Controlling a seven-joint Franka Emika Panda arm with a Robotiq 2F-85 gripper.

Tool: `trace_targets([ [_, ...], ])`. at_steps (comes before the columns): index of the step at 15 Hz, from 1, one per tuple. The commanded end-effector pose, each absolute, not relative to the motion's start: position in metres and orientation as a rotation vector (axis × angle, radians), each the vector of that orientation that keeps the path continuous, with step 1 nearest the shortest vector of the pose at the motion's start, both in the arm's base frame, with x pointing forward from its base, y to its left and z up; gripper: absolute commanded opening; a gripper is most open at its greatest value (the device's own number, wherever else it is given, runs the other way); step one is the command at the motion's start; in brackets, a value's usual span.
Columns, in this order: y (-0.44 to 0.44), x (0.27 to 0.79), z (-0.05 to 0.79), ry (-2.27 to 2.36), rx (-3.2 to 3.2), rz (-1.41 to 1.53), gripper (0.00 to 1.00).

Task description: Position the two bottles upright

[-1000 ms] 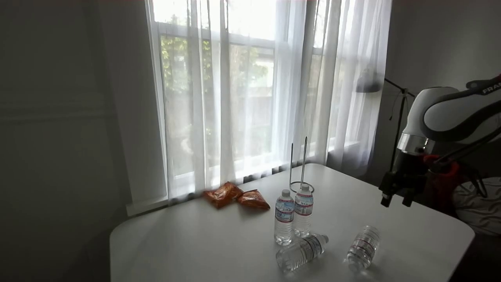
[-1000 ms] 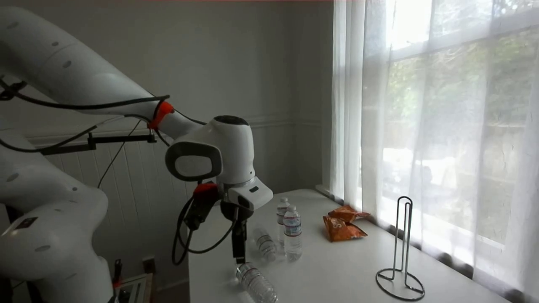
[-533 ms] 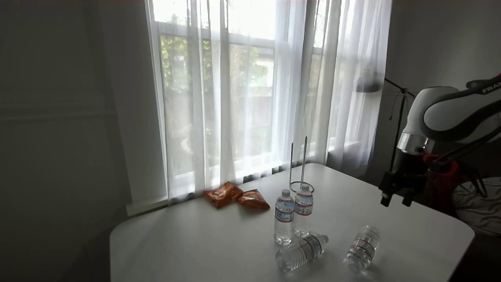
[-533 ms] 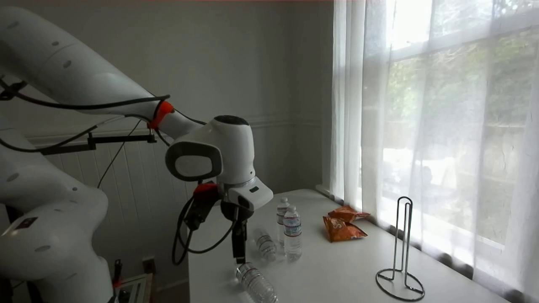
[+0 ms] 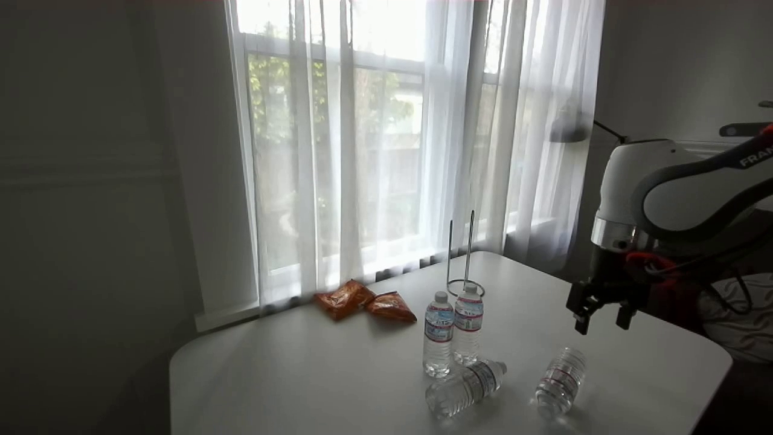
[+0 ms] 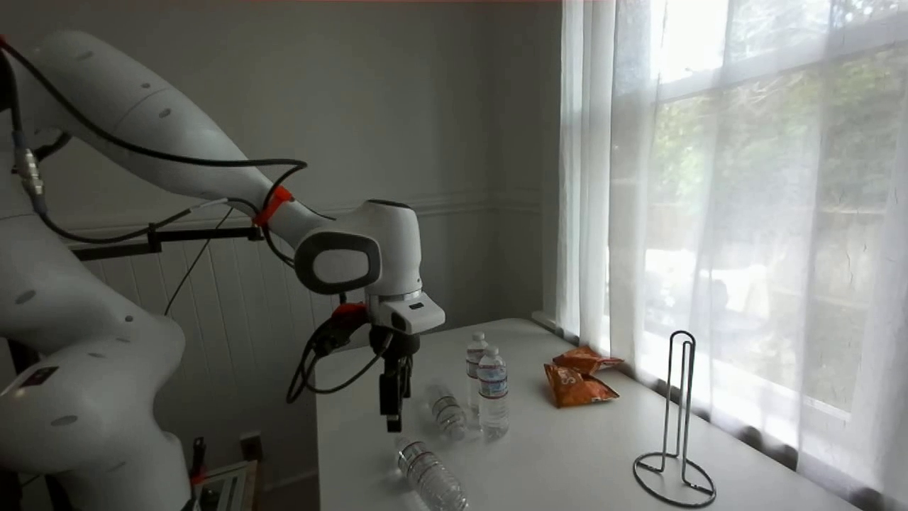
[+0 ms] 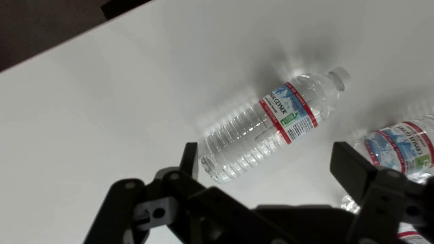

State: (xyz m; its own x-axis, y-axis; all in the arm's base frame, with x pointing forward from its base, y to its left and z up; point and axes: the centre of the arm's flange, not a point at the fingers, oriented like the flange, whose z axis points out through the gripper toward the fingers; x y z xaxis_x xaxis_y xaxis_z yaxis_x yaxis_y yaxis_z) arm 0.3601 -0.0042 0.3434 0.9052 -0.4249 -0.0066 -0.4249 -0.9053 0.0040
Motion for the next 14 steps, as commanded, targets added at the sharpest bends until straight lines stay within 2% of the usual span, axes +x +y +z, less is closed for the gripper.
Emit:
trace_targets([
  [1,0.027,0.362,0.325,-0.876,2.889,-0.063,1.00],
  [7,0.044,0.368,0.292,-1.006,2.896,0.090,1.00],
  [8,0.040,0.369,0.312,-0.990,2.902,0.022,1.00],
  [14,0.036,0.383,0.283,-1.123,2.869,-0.015,1.00],
])
